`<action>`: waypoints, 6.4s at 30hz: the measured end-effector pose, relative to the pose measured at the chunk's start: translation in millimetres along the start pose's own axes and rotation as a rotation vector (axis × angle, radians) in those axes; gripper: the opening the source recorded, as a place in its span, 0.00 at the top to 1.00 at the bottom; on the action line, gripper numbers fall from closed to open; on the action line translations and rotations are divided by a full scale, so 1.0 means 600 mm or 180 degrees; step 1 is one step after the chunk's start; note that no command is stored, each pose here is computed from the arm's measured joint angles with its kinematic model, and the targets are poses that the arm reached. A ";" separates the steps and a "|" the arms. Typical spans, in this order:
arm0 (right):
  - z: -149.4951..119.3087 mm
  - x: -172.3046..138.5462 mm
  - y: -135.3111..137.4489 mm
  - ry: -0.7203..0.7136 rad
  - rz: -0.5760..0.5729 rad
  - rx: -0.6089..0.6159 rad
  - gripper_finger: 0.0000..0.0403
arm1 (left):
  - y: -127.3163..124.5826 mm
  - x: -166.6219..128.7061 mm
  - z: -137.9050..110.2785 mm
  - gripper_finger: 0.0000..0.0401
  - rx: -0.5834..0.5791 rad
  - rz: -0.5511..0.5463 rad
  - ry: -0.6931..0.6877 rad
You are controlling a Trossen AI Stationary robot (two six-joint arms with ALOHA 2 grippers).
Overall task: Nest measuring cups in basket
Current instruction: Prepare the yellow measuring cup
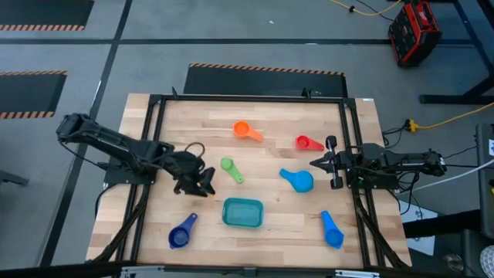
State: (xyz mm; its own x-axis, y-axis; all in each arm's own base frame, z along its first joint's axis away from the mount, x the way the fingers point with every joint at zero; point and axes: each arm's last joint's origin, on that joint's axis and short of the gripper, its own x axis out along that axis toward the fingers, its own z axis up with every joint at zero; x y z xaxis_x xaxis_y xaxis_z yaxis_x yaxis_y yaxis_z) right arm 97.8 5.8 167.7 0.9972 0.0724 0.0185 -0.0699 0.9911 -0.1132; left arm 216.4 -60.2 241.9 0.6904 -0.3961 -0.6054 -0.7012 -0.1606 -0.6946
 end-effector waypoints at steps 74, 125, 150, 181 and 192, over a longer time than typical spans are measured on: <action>0.000 0.000 0.000 0.0004 0.0000 -0.0001 0.96 | 0.091 0.120 0.059 0.99 0.0717 0.1615 -0.1461; 0.004 0.000 -0.001 -0.0090 -0.0025 0.0005 0.96 | 0.152 -0.065 0.272 1.00 0.2198 -0.0326 -0.0227; 0.005 0.000 -0.001 -0.0091 -0.0024 0.0012 0.96 | 0.161 -0.046 0.262 0.99 0.1895 -0.0015 -0.0423; 0.005 0.000 -0.001 -0.0090 -0.0024 0.0010 0.96 | 0.160 0.013 0.232 0.90 0.2020 0.0185 0.0029; 0.005 0.000 -0.001 -0.0089 -0.0023 0.0009 0.96 | 0.160 0.013 0.233 0.70 0.1944 0.0197 -0.0009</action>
State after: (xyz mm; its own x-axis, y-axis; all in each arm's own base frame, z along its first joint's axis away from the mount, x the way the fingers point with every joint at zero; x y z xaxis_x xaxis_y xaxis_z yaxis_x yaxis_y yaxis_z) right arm 97.6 5.4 170.8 0.9966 0.0682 0.0471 -0.0627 0.9919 -0.1102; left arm 179.6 47.7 116.0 0.6528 -0.3855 -0.6521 -0.5120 0.4099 -0.7549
